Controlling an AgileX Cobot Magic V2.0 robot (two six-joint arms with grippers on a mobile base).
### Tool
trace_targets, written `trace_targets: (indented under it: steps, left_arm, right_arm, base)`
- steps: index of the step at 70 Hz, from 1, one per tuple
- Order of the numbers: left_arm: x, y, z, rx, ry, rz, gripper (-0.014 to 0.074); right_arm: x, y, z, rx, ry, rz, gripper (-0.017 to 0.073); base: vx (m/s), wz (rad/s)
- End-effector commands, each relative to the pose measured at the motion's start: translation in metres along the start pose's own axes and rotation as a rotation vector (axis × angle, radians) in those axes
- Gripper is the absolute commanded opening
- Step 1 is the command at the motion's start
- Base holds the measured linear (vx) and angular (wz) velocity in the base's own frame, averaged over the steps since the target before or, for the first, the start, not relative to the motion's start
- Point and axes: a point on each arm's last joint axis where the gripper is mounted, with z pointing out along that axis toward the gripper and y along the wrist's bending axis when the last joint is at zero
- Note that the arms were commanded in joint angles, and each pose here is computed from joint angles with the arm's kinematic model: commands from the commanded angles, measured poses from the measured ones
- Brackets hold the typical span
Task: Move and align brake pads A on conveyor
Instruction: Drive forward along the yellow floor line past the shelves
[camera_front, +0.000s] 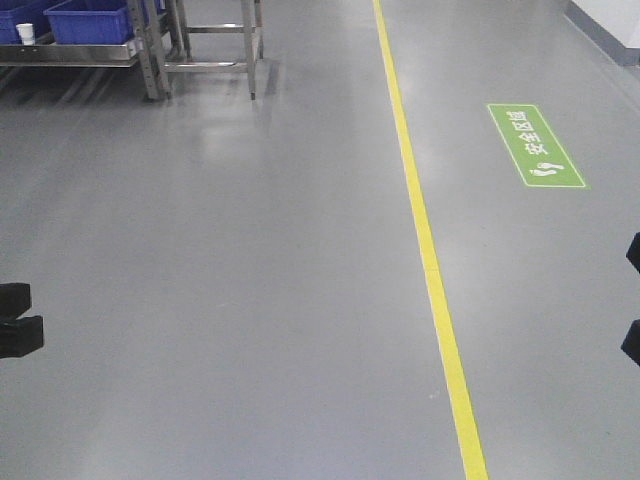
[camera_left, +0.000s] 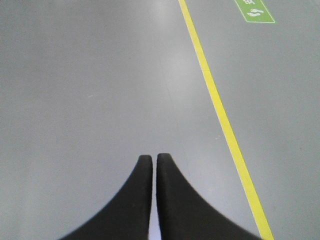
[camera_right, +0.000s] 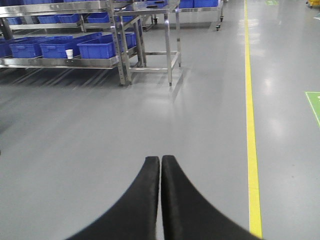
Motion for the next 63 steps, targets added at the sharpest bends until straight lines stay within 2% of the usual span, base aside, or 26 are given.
trace_targets:
  steps: [1, 63]
  left_arm:
    - [-0.0124, -0.0032, -0.0050, 0.018, -0.087, 0.001, -0.0008]
    - [-0.0123, -0.0031, -0.0050, 0.018, -0.086, 0.001, -0.0008]
  right_arm:
    - [-0.0157, 0.0001, -0.0023, 0.004, -0.100, -0.011, -0.0008]
    - [-0.0157, 0.0001, -0.0023, 0.004, -0.100, -0.011, -0.0008]
  base:
    - [0.30, -0.16]
    - [0.38, -0.10]
